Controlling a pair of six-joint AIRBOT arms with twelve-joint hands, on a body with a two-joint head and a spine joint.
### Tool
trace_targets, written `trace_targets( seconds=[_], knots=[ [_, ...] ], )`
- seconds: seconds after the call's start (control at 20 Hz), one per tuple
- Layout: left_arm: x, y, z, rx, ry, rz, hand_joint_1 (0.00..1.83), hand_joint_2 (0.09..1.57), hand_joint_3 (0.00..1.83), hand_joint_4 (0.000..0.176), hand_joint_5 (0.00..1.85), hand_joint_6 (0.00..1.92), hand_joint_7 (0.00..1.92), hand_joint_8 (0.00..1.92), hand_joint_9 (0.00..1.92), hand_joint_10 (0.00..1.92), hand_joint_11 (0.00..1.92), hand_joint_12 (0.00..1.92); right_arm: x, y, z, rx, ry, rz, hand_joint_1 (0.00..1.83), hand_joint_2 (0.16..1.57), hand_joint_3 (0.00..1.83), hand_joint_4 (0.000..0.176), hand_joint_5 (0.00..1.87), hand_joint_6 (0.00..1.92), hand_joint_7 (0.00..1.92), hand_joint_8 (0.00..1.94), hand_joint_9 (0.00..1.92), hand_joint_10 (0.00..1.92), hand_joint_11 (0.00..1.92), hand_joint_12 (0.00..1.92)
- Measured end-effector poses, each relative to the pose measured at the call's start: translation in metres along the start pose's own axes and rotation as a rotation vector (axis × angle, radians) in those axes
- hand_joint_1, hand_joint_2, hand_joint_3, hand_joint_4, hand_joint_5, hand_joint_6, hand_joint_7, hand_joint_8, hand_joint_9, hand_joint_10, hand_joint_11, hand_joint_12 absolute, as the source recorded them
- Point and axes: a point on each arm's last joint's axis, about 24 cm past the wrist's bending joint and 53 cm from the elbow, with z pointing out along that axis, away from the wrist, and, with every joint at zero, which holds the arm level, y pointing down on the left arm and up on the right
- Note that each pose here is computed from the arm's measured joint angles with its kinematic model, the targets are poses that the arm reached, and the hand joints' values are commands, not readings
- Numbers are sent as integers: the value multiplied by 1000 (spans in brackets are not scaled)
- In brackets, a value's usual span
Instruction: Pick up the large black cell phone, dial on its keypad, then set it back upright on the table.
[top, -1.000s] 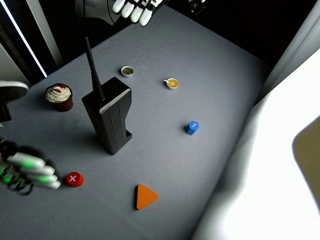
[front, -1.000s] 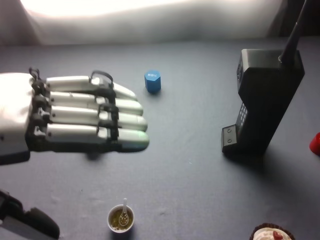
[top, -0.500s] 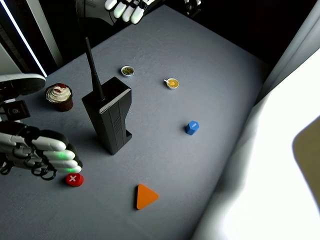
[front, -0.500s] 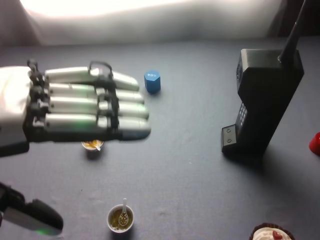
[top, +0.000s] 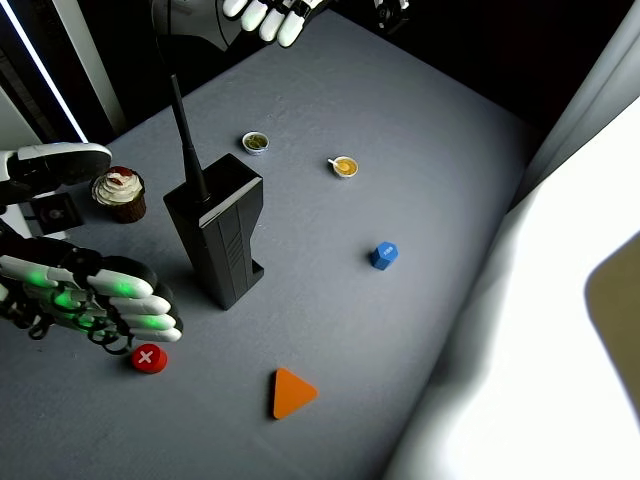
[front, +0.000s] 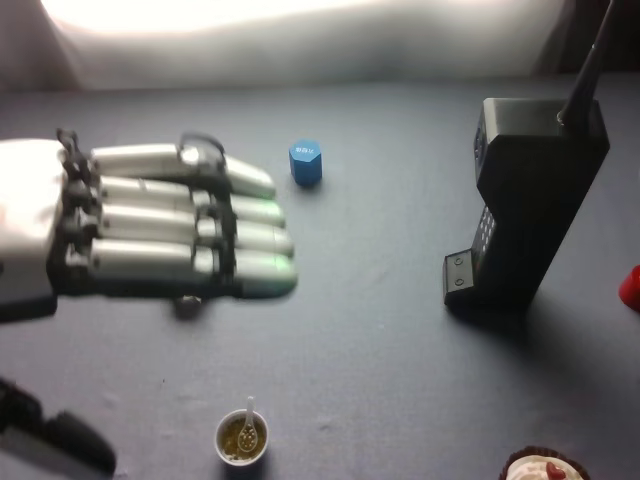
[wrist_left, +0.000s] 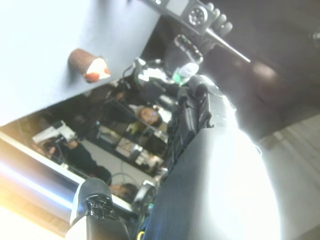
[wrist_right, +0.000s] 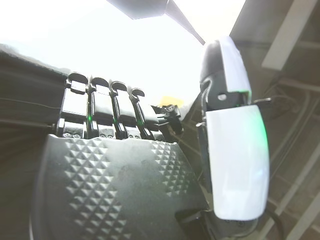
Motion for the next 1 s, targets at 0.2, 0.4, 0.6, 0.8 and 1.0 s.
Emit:
trace_targets(
  seconds=[0.2,0.4,0.6,0.8,1.0],
  knots=[
    [1,7,2,-33,-7,-37,409,1072,0,0,155,5,170,7,131,5,0,295,5,-16,-5,35,-9,31,1026,1046,0,0,84,14,0,0,0,0,0,0],
    [2,6,3,-29,-6,-39,436,1064,0,0,135,1,131,1,80,1,0,205,8,-19,-5,38,-11,48,1043,1033,0,0,101,17,5,2,0,0,23,10],
    [5,3,5,-18,5,-19,456,1053,0,0,164,5,165,6,105,6,0,238,11,-22,-3,37,-16,65,1089,1039,0,0,90,5,0,0,0,0,1,2],
    [1,3,7,-1,-12,1,460,1063,0,0,154,1,165,2,110,3,0,250,10,-22,4,13,-26,78,1095,1041,0,0,117,11,2,0,0,0,46,26],
    [-5,8,9,-15,-46,-33,457,1075,1,0,125,1,133,2,89,2,0,201,8,-28,7,19,-41,85,1040,1046,3,0,77,0,0,0,0,0,23,23]
  ],
)
